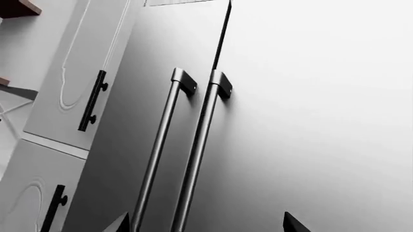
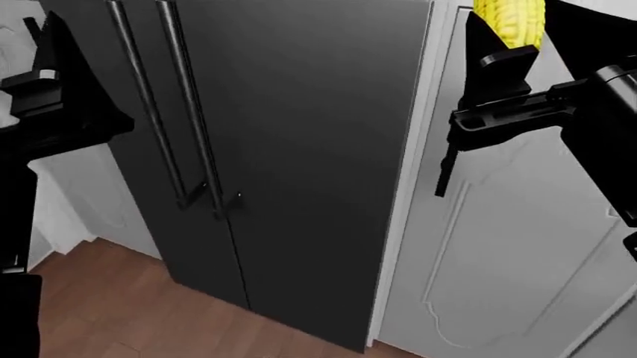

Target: Pick the corn from the top rack in the oven and place it on the plate on the counter.

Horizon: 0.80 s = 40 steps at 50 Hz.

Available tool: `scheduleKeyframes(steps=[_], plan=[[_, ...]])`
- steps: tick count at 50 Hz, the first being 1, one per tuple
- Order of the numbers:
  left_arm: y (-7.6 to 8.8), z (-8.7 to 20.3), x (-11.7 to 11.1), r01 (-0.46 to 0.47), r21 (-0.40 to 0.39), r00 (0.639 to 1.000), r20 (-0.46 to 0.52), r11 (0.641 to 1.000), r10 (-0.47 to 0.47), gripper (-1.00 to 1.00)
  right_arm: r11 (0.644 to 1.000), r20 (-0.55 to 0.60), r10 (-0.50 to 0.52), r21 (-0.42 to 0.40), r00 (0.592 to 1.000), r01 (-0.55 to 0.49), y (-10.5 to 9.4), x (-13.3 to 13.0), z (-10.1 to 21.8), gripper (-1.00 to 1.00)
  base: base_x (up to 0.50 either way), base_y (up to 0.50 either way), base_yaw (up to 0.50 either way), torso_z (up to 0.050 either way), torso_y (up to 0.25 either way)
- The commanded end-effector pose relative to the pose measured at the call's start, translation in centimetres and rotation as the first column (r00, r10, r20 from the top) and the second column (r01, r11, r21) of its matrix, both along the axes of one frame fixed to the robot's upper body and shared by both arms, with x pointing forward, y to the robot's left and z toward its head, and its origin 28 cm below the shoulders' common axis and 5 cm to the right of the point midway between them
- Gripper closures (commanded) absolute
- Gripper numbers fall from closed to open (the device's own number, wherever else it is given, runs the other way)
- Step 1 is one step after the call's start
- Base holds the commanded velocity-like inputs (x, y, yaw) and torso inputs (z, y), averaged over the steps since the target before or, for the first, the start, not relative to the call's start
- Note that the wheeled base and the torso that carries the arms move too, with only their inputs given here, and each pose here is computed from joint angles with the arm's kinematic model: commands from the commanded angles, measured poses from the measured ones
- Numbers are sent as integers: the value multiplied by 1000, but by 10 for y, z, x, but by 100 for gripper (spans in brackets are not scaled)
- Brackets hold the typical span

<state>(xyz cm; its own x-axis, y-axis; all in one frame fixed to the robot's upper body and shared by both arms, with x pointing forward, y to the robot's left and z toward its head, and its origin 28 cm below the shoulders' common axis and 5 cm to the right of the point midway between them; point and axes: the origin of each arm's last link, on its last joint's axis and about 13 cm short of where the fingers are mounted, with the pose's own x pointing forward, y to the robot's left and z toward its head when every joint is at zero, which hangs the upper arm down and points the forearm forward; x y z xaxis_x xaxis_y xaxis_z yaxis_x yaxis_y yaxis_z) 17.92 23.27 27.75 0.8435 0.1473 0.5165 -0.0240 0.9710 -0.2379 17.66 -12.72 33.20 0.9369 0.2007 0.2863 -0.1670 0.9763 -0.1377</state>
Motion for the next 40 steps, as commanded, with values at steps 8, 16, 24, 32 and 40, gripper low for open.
scheduleKeyframes(steps=[8,16,24,32,40], plan=[[0,0,0,1,-1,1000,0,1000,-1,-100,1000,7,-2,-2,1000,2,-1,-1,-1,100,0,0,500,0,0],[0,0,-1,3,0,1000,0,1000,-3,-100,1000,8,-2,-3,1000,2,-1,-1,0,100,0,0,500,0,1],[-1,0,-1,5,3,1000,0,1000,-5,-100,1000,6,1,-3,1000,-1,0,0,0,100,0,0,500,2,0],[-1,0,-1,8,3,1000,-1,1000,-8,-100,1000,6,3,-2,1000,-3,0,1,0,100,0,0,500,0,1],[-1,0,-1,6,1,1000,-1,1000,-6,-100,1000,7,2,-1,1000,-2,0,0,0,100,0,0,500,0,0]])
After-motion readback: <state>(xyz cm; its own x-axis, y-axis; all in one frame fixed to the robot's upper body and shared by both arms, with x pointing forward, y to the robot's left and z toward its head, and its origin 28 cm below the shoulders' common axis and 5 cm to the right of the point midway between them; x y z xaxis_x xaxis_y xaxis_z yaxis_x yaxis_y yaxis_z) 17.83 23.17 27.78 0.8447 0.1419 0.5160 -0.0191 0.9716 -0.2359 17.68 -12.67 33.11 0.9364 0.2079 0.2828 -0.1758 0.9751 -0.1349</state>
